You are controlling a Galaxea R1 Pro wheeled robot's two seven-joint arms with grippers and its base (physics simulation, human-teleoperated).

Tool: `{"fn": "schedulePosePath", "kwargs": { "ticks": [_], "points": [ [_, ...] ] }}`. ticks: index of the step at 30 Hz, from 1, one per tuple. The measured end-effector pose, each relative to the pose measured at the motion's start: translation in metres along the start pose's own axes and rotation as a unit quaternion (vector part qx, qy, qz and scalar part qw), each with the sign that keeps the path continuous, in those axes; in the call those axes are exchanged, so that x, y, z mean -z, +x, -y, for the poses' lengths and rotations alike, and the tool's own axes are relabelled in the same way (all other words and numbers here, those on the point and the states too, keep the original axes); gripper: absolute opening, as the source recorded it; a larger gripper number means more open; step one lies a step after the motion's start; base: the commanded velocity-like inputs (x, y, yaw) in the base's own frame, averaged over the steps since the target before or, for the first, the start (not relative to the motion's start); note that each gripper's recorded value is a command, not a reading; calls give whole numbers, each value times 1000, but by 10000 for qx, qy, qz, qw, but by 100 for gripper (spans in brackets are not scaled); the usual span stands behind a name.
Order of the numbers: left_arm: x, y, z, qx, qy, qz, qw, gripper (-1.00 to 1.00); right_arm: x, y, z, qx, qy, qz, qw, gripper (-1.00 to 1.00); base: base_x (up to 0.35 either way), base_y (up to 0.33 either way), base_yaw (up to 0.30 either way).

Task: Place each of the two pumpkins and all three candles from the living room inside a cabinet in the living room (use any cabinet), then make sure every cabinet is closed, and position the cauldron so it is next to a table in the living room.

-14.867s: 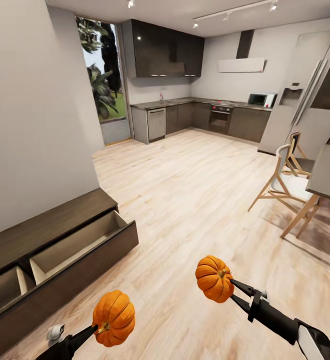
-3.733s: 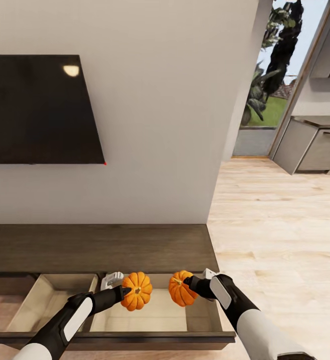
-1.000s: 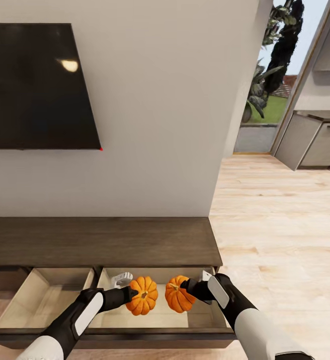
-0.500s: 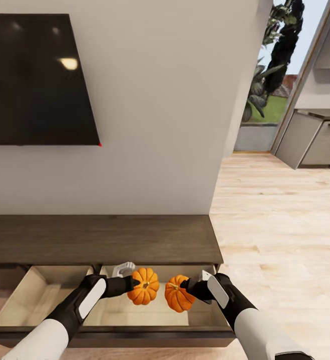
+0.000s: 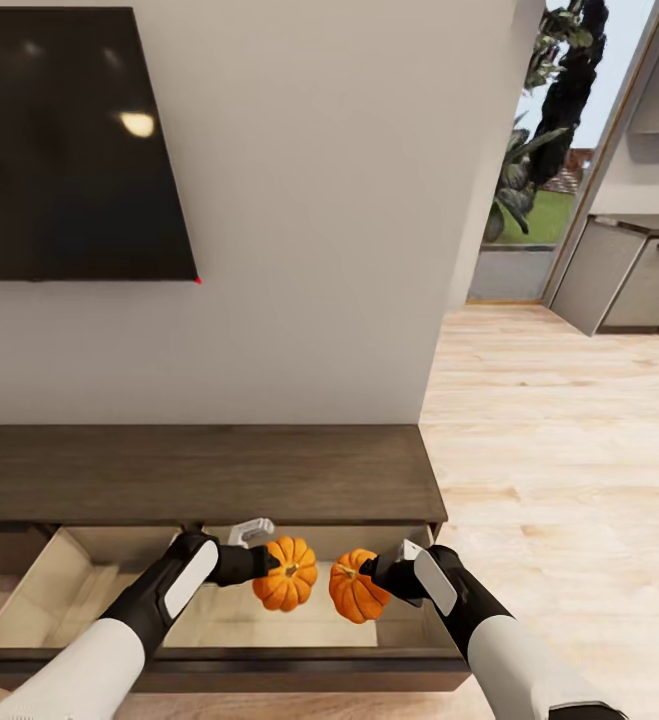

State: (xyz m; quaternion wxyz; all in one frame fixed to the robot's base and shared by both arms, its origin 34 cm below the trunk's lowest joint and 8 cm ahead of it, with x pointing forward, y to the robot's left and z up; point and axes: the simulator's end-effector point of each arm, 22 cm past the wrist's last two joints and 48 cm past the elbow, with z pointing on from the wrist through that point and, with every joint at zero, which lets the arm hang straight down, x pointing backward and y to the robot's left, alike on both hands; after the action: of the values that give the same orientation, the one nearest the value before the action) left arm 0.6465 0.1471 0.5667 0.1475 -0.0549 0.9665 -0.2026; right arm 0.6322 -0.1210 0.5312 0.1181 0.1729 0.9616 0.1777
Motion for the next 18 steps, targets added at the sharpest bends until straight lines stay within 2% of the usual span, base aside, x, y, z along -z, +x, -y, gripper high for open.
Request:
{"fn": "schedulePosePath", "kwargs": {
  "ticks": [3, 10, 18],
  "points": [
    [-3, 3, -1, -23, -12, -132, 9999, -100, -5, 1, 2, -1, -1, -2, 10000, -100, 0, 0, 0],
    [-13, 10, -6, -35, -8, -221, 9997, -100, -16, 5, 8, -1, -1, -6, 10000, -100, 0, 0, 0],
    [-12, 16, -8, -59, -101, -389, 9992, -100, -16, 4, 7, -3, -6, -2, 10000, -100, 0, 0, 0]
  ]
}}
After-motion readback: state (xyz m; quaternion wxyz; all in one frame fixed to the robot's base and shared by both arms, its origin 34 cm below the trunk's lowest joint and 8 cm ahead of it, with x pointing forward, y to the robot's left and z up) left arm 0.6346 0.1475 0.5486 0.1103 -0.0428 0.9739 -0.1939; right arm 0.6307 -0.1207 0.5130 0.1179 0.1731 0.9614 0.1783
